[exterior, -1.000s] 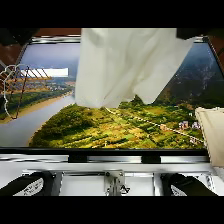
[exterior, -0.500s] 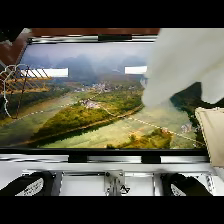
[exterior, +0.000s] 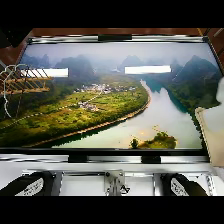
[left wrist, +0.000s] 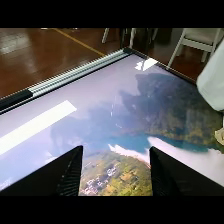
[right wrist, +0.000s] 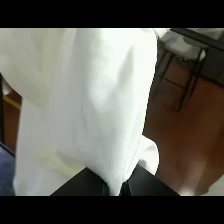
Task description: Fold the shirts.
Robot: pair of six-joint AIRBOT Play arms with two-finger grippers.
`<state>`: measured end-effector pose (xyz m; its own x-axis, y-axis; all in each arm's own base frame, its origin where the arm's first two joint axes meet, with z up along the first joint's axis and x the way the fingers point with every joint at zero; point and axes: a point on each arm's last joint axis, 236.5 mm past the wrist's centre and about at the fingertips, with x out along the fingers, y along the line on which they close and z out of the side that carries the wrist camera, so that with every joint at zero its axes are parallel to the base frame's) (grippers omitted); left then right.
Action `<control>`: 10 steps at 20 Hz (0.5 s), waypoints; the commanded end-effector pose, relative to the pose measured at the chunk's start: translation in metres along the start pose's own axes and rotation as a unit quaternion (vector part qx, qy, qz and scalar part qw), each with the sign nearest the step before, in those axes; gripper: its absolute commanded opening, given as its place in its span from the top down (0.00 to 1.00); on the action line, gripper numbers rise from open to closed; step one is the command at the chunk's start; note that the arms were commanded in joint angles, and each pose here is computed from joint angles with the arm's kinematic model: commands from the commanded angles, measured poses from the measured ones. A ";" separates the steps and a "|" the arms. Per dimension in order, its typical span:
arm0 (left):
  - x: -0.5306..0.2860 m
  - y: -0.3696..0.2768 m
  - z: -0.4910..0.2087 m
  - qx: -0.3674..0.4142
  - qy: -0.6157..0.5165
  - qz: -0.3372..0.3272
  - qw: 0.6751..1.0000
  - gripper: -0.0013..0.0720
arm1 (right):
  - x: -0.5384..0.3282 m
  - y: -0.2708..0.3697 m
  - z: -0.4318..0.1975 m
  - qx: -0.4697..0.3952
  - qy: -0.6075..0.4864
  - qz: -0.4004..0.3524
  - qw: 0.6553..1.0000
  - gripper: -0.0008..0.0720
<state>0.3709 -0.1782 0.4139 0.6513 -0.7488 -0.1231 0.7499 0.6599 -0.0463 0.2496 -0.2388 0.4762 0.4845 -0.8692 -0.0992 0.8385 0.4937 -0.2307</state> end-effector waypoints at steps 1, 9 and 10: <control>0.002 0.007 -0.007 0.004 0.012 0.010 1.000 0.29 | 0.022 -0.026 -0.005 0.009 0.005 -0.041 0.999 0.87; 0.003 0.024 -0.024 0.001 0.046 0.041 0.998 0.29 | 0.062 -0.065 -0.019 -0.007 0.018 -0.114 0.993 0.87; 0.003 0.024 -0.026 0.000 0.050 0.039 0.998 0.29 | 0.067 -0.070 -0.019 -0.010 0.015 -0.122 0.992 0.87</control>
<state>0.3856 -0.1659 0.3925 0.6886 -0.6967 -0.2011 0.7081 0.7058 -0.0207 0.2232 -0.3141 0.4665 0.2962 -0.9510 -0.0885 0.9158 0.3091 -0.2563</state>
